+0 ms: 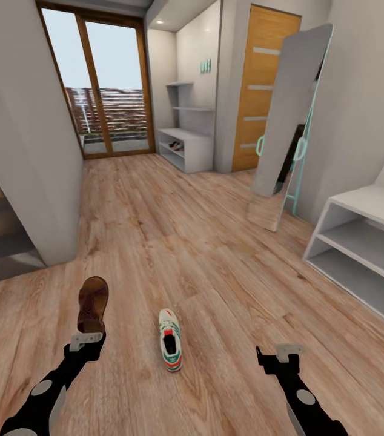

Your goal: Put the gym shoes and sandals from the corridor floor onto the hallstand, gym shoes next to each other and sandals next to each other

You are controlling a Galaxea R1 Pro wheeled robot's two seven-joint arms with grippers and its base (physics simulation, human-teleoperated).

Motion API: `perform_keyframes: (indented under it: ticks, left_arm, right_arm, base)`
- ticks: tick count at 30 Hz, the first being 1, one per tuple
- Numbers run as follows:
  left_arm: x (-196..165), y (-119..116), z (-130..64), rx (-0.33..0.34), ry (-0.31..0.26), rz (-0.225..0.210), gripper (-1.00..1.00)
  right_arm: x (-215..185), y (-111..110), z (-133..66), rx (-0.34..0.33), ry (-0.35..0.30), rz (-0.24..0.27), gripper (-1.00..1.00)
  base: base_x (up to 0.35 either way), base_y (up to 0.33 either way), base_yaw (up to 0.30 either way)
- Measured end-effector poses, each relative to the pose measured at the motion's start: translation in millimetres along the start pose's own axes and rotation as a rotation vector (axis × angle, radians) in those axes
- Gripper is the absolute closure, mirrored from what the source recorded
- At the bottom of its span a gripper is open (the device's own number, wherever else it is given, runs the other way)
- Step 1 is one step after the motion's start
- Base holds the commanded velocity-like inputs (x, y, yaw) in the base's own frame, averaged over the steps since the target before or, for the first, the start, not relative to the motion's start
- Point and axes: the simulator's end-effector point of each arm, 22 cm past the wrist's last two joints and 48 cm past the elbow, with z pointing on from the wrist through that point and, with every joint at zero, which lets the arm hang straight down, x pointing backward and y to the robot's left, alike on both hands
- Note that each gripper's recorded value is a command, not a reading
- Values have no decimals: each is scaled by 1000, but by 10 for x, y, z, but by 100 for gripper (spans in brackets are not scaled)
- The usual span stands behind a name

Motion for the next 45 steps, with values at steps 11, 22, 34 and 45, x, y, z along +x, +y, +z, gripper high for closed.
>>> perform_keyframes:
  ticks: [11, 22, 34, 45]
  left_arm:
    - [-12, -2, 4, 0, -2, 2, 100]
    - [-53, 17, 7, -2, -13, 7, 100]
    - [-100, -103, 18, 57, -8, 11, 100]
    - [-846, -1070, 387, 381, 61, -37, 100]
  right_arm:
    - [-2, -3, 1, 0, 0, 0, -100]
    - [0, -5, 2, 1, 0, 0, -100]
    - [18, 74, -2, -8, 6, 7, -100]
    - [198, 298, 2, 22, 193, 51, -100]
  base:
    - [256, 204, 193]
    - [23, 13, 91]
    - [0, 0, 2]
    - [0, 0, 0]
